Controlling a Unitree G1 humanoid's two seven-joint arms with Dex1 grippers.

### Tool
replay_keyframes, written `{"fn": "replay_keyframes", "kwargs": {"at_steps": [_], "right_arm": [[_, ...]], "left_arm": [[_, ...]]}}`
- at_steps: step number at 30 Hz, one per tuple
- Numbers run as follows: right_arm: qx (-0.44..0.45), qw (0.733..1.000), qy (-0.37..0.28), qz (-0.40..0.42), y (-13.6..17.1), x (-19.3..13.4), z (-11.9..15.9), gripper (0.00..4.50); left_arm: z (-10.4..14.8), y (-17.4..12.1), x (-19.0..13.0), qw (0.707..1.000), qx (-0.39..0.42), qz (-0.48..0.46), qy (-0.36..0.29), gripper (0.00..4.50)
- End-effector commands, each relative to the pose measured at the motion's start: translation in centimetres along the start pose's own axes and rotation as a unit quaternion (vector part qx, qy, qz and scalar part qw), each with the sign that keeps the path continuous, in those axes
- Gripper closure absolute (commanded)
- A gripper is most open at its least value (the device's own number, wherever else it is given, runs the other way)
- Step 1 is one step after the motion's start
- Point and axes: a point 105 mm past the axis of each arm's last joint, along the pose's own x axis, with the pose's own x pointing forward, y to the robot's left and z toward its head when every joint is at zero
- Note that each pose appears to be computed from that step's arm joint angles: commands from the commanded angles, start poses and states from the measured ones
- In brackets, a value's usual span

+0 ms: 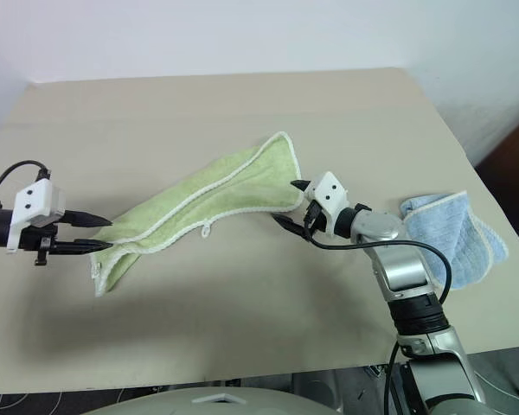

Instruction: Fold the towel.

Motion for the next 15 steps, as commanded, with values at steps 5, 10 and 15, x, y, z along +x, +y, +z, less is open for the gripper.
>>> {"fn": "replay_keyframes", "kwargs": {"at_steps": [5,10,15], "right_arm": [[-0.017,1.0,-0.021,-0.004,-0.1,0.1,1.2,0.0],[-0.017,1.0,-0.022,-0.006,-0.1,0.2,1.2,0.0],[-0.019,1.0,-0.023,-0.007,-0.2,0.1,1.4,0.0]], "left_arm": [[0.5,0.5,-0.3,0.999,0.048,-0.009,0.024,2.24],[0.5,0.8,0.5,0.996,0.08,-0.004,0.035,2.24],[0.0,0.2,1.2,0.994,0.099,-0.021,0.041,2.24]]}}
